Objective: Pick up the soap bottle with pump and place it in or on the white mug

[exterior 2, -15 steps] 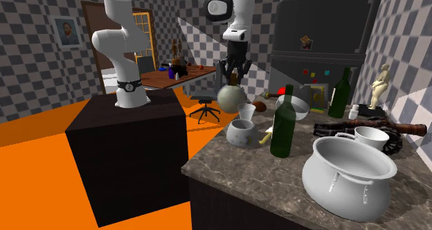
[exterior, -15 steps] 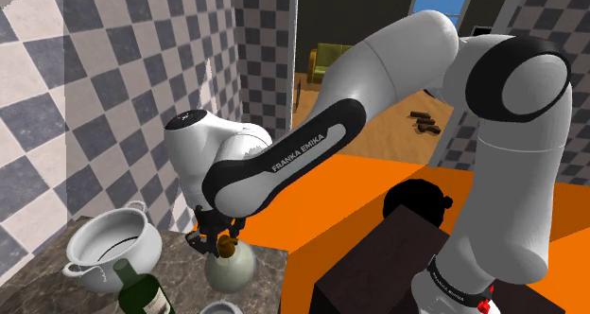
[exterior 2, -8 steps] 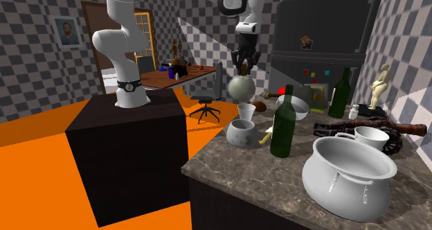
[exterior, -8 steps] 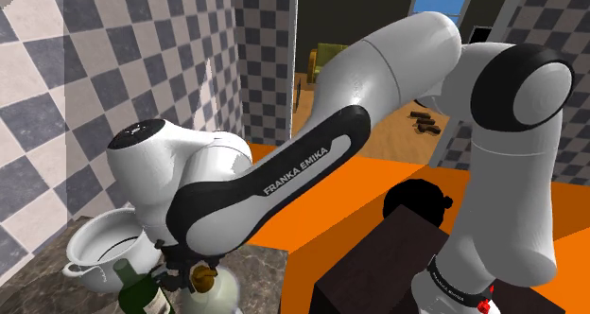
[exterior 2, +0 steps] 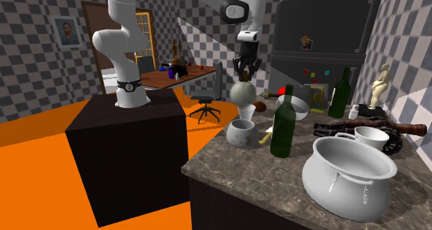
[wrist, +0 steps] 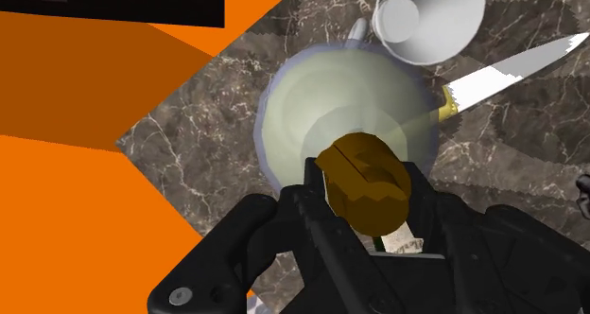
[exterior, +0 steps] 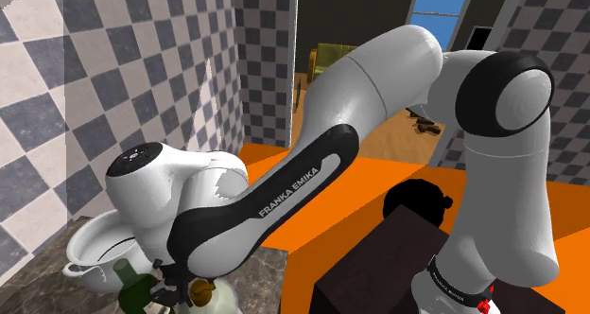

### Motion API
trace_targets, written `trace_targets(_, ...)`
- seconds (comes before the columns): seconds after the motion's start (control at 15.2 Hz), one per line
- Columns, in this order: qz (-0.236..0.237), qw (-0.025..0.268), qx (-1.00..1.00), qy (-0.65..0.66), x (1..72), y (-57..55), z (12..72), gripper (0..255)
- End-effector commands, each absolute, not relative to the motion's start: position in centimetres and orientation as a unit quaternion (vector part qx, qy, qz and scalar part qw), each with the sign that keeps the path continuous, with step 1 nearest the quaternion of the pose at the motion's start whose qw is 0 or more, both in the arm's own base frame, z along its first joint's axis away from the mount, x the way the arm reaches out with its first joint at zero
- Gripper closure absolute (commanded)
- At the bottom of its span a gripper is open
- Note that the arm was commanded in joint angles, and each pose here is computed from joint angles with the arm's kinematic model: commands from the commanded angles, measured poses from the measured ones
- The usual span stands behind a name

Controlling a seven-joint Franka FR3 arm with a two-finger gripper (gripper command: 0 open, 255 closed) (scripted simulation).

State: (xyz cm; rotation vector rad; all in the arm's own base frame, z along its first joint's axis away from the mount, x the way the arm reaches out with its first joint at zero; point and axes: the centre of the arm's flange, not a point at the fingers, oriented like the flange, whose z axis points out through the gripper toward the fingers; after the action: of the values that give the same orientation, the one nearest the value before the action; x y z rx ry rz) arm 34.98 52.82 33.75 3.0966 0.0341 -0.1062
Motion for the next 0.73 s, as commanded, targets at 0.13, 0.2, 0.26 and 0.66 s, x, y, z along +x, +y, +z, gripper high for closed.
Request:
trace_targets(0.13,-0.034,0.021,0.999,0.011,34.9,52.8,31.6,255)
trace_targets(0.2,-0.034,0.021,0.999,0.011,34.9,52.8,31.1,255)
trace_targets(0.26,-0.034,0.021,0.999,0.011,34.9,52.8,30.6,255)
trace_targets(0.66,-0.034,0.021,0.999,0.011,34.9,52.8,27.4,255)
